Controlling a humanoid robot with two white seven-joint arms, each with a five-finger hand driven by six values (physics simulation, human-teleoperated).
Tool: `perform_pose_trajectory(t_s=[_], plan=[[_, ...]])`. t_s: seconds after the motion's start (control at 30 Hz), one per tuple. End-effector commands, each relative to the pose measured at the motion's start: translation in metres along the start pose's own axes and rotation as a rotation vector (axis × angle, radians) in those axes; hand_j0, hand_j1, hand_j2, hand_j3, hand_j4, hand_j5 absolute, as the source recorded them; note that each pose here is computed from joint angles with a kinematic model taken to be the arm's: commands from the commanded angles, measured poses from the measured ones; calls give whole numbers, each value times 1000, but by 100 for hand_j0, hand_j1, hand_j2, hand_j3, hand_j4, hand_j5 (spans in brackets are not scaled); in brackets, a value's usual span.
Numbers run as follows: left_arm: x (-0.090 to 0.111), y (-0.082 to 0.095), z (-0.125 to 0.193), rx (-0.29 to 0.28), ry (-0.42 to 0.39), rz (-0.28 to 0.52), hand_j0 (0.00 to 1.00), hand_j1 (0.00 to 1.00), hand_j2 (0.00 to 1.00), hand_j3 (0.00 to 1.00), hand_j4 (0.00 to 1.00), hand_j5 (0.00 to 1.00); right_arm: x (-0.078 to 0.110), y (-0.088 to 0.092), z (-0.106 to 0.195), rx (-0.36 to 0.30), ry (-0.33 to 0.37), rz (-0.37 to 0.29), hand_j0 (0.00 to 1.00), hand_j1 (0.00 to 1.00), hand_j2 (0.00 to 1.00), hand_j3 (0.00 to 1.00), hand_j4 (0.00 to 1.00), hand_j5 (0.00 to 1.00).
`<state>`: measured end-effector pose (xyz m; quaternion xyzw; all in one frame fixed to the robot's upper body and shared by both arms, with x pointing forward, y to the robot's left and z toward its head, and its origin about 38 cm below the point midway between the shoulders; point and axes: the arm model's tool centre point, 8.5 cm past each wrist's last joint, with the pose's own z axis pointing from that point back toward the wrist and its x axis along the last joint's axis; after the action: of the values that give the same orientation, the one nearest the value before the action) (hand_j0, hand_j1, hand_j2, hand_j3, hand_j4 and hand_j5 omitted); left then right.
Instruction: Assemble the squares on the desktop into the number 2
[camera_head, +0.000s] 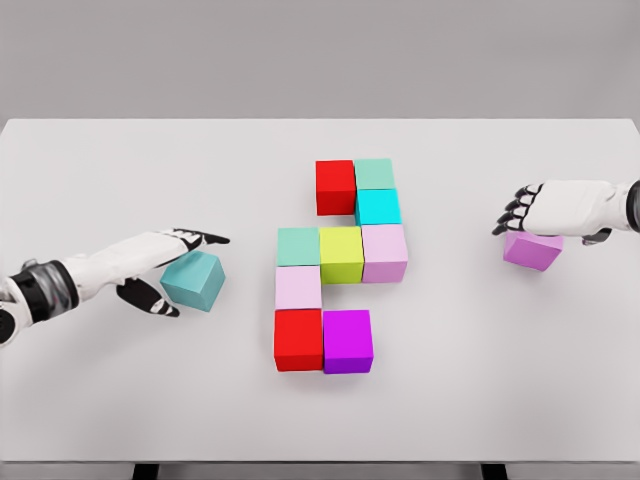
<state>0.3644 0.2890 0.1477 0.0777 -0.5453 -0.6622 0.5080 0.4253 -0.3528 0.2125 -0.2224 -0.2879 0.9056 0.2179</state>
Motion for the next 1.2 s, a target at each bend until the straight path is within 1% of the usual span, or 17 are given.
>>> perform_pose_trajectory(t_s=[0.0, 0.03, 0.1, 0.13, 0.23, 0.47, 0.53, 0.63, 0.7, 0.73, 0.77, 0.87, 0.93, 1.07, 1.1, 1.13, 1.17], plan=[[1, -1, -4, 0, -3, 3, 100, 100, 100, 100, 100, 100, -1, 2, 0, 5, 4, -4, 100, 100, 100, 100, 100, 100], [1, -1, -4, 0, -6, 4, 98, 98, 98, 98, 98, 98, -1, 3, -1, 8, 5, -4, 100, 100, 100, 100, 100, 100], [3, -3, -7, -3, -10, 8, 83, 83, 83, 83, 83, 83, -1, 1, -3, 4, 3, -6, 100, 100, 100, 100, 100, 100], [3, -4, -7, -4, -11, 9, 78, 78, 78, 78, 78, 78, 3, 5, -6, 18, -8, -3, 100, 100, 100, 100, 100, 100], [-2, -5, -6, -6, 1, 11, 73, 73, 73, 73, 73, 73, 0, 4, -6, 21, 0, 4, 100, 100, 100, 100, 100, 100], [0, -6, -9, -5, -4, 18, 42, 42, 42, 42, 42, 42, -2, 5, -7, 20, 3, -8, 99, 99, 99, 99, 99, 99], [0, -6, -9, -4, -6, 22, 40, 40, 40, 40, 40, 40, -1, 5, -8, 21, 1, -7, 99, 99, 99, 99, 99, 99], [1, -2, -10, 5, -10, 22, 36, 36, 36, 36, 36, 36, -2, 5, -7, 21, 3, -10, 85, 85, 85, 85, 85, 85], [3, 5, -11, 19, -10, 14, 35, 35, 35, 35, 35, 35, -2, 5, -7, 20, 3, -11, 84, 84, 84, 84, 84, 84], [5, 10, -16, 30, -5, 14, 35, 35, 35, 35, 35, 35, -2, 5, -7, 19, 2, -9, 80, 80, 80, 80, 80, 80], [10, 17, -24, 50, 2, 11, 35, 35, 35, 35, 35, 35, -3, 5, -7, 18, 3, -12, 76, 76, 76, 76, 76, 76], [25, 37, -47, 88, 28, 0, 35, 35, 35, 35, 35, 35, -2, 4, -7, 13, 0, -15, 73, 73, 73, 73, 73, 73], [28, 51, -66, 114, 57, 21, 35, 35, 35, 35, 35, 35, -2, 4, -7, 13, 0, -15, 73, 73, 73, 73, 73, 73], [33, 70, -111, 165, 111, 60, 35, 35, 35, 35, 35, 35, 0, 3, -8, 13, -5, -13, 68, 68, 68, 68, 68, 68], [27, 75, -120, 183, 134, 91, 35, 35, 35, 35, 35, 35, 0, 3, -8, 13, -5, -13, 68, 68, 68, 68, 68, 68], [28, 82, -132, 195, 142, 98, 35, 35, 35, 35, 35, 35, 1, 6, -10, 21, -12, -12, 73, 73, 73, 73, 73, 73], [26, 84, -144, 200, 160, 110, 35, 35, 35, 35, 35, 35, 2, 7, -10, 25, -14, -12, 92, 92, 92, 92, 92, 92]])
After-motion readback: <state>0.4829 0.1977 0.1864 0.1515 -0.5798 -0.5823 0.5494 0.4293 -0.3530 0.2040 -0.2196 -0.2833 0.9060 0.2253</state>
